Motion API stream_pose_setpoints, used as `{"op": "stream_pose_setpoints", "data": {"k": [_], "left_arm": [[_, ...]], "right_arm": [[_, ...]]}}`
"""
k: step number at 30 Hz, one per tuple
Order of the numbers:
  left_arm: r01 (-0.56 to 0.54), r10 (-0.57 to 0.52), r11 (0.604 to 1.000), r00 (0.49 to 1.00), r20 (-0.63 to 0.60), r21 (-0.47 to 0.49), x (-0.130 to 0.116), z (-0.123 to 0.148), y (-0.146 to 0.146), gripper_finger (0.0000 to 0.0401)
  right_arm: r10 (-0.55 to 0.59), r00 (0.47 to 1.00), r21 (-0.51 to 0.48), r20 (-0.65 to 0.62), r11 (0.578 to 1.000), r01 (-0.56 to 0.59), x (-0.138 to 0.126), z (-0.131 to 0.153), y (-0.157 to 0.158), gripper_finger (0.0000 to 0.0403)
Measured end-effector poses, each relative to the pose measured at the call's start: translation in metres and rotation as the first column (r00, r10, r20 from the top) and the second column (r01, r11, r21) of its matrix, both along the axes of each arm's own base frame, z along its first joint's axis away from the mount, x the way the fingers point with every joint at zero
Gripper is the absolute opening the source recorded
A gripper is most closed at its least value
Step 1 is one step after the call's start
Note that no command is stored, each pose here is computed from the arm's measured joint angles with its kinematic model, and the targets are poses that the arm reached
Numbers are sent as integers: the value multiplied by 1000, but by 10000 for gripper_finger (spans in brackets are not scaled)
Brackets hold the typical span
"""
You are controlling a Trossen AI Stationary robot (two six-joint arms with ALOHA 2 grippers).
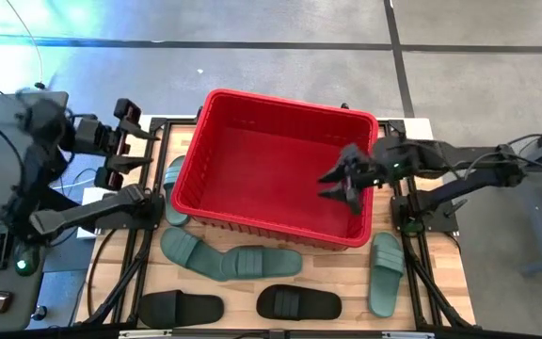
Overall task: Pick and place slides into bin
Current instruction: Put the green slide into the red bin
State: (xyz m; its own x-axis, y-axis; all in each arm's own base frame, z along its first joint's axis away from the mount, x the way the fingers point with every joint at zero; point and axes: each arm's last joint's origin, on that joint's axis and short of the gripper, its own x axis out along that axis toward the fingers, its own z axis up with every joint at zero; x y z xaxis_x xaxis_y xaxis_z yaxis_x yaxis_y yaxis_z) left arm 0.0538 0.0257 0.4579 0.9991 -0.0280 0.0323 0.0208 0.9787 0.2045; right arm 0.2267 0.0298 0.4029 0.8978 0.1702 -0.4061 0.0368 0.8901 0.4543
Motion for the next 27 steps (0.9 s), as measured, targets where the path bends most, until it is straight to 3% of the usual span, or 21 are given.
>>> {"op": "stream_pose_setpoints", "data": {"k": [6,13,17,23,27], "left_arm": [[-7,8,1000,979,-204,4,5,27,6,200],[12,1,997,984,-181,70,19,51,20,200],[-39,52,995,989,-140,93,37,61,41,200],[11,0,998,985,-172,62,100,56,80,200],[34,-15,995,981,-194,93,151,45,92,200]], "right_arm": [[189,982,104,-27,977,-185,23,8,30,200],[259,965,64,-31,964,-256,41,10,60,200],[83,997,33,13,996,-83,59,9,59,200],[-178,983,191,-45,964,183,82,1,42,200],[-192,981,172,19,967,186,87,4,36,200]]}}
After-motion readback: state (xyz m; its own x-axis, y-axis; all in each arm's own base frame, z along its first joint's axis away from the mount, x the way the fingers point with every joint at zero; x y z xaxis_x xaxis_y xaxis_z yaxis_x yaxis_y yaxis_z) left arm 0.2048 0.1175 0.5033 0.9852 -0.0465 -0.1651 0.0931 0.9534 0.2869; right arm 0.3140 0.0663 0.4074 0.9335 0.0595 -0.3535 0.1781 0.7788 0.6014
